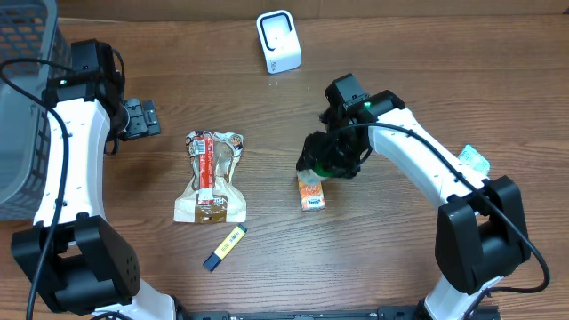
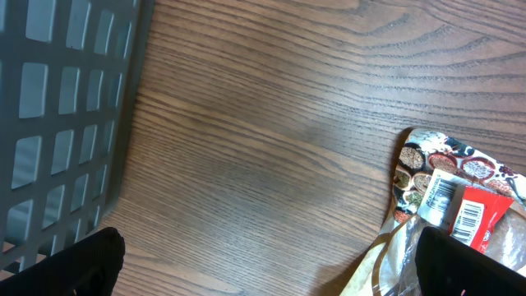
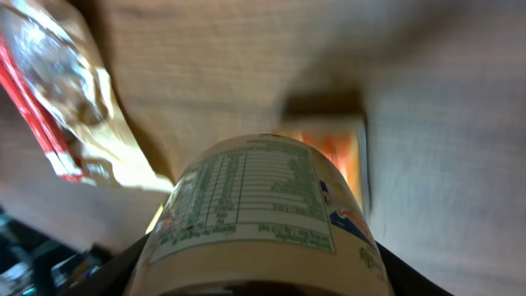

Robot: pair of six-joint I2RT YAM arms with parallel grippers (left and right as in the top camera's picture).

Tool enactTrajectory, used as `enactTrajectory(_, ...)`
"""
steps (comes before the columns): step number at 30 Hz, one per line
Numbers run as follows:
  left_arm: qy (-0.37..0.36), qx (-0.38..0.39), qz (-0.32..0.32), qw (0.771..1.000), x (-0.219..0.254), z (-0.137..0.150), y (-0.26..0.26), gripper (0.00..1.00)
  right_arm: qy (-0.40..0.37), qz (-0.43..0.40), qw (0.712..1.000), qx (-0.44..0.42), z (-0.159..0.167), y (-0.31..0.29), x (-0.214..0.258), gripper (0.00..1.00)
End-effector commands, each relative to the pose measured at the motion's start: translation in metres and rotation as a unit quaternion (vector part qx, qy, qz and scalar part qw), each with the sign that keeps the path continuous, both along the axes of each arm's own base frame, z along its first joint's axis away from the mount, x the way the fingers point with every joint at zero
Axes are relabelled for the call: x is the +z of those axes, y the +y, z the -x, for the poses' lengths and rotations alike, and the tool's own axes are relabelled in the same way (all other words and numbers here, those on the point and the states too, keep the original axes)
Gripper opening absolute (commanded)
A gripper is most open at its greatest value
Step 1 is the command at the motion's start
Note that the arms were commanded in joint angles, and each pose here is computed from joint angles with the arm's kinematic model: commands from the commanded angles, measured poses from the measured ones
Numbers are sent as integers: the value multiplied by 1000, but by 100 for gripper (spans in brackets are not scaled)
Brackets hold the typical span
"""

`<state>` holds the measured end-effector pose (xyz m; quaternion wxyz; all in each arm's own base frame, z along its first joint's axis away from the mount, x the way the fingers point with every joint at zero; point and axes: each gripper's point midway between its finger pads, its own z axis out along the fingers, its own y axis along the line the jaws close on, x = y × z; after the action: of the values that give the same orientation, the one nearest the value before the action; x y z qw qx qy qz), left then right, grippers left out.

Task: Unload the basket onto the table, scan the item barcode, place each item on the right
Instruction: 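Lift the green-lidded jar and carry it toward the scanner, then hold the jar in front of the white scanner window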

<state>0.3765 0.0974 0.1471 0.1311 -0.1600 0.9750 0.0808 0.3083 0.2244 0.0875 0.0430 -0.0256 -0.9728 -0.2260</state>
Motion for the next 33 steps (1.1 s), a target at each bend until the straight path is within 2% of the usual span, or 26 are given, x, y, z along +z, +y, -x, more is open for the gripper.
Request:
enactTrajectory(1,0,-10,-1,1000,1,-1,-1,100,-70,-5,997,19,-24,3,29,23)
enactTrajectory(5,0,-10,-1,1000,1,-1,-1,100,-93,-13,995,18,-37,2,71,23)
enactTrajectory(10,0,-10,-1,1000,1,-1,-1,100,-168,-16,985,30,-59,2,133,20)
enactTrajectory(13,0,-10,-1,1000,1,-1,-1,100,-217,2,976,18,-76,-3,153,19)
enactTrajectory(18,0,-10,-1,1000,1,-1,-1,100,-301,15,953,16,-116,-1,162,18)
enactTrajectory(23,0,-10,-1,1000,1,-1,-1,100,-396,16,918,17,-168,11,168,22)
enactTrajectory(29,0,-10,-1,1000,1,-1,-1,100,-487,27,871,54,-222,29,156,12)
enactTrajectory(33,0,-10,-1,1000,1,-1,-1,100,-525,51,847,61,-254,34,135,11)
